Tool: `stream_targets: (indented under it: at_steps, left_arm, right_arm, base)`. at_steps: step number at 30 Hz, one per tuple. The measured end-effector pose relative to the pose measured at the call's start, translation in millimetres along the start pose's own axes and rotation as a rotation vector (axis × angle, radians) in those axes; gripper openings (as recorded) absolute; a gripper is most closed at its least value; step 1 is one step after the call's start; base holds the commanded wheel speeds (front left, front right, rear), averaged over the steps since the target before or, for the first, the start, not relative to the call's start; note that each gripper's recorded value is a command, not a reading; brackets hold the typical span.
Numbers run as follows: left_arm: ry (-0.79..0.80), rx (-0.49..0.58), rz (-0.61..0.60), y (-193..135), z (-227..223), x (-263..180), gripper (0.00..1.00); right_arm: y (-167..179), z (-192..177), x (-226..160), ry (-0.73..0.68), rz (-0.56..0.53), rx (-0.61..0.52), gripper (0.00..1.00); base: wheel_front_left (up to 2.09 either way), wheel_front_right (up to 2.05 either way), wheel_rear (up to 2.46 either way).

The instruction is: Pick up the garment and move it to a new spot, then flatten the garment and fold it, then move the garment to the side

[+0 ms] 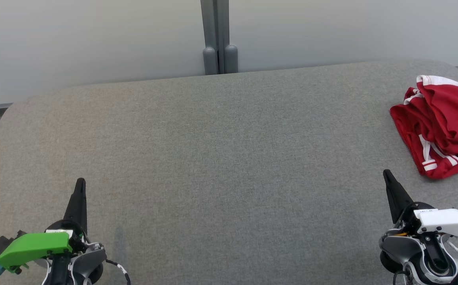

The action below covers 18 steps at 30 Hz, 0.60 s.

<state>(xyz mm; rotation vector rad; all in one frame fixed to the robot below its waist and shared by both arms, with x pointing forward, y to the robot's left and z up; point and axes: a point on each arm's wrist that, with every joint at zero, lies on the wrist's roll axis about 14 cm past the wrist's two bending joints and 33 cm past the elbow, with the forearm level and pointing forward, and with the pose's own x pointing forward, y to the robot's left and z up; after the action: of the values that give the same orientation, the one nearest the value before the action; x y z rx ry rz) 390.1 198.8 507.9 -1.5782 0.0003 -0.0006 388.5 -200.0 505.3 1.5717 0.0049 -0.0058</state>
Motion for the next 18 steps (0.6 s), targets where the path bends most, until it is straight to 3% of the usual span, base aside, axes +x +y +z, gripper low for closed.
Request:
stream_targets:
  at_steps: [18]
  left_arm:
    - [0.000,0.000,0.000,0.0,0.0,0.0,0.00]
  right_arm:
    - [0.1,-0.1,0.0,0.000,0.000,0.000,0.00]
  base:
    - [0.00,0.00,0.00]
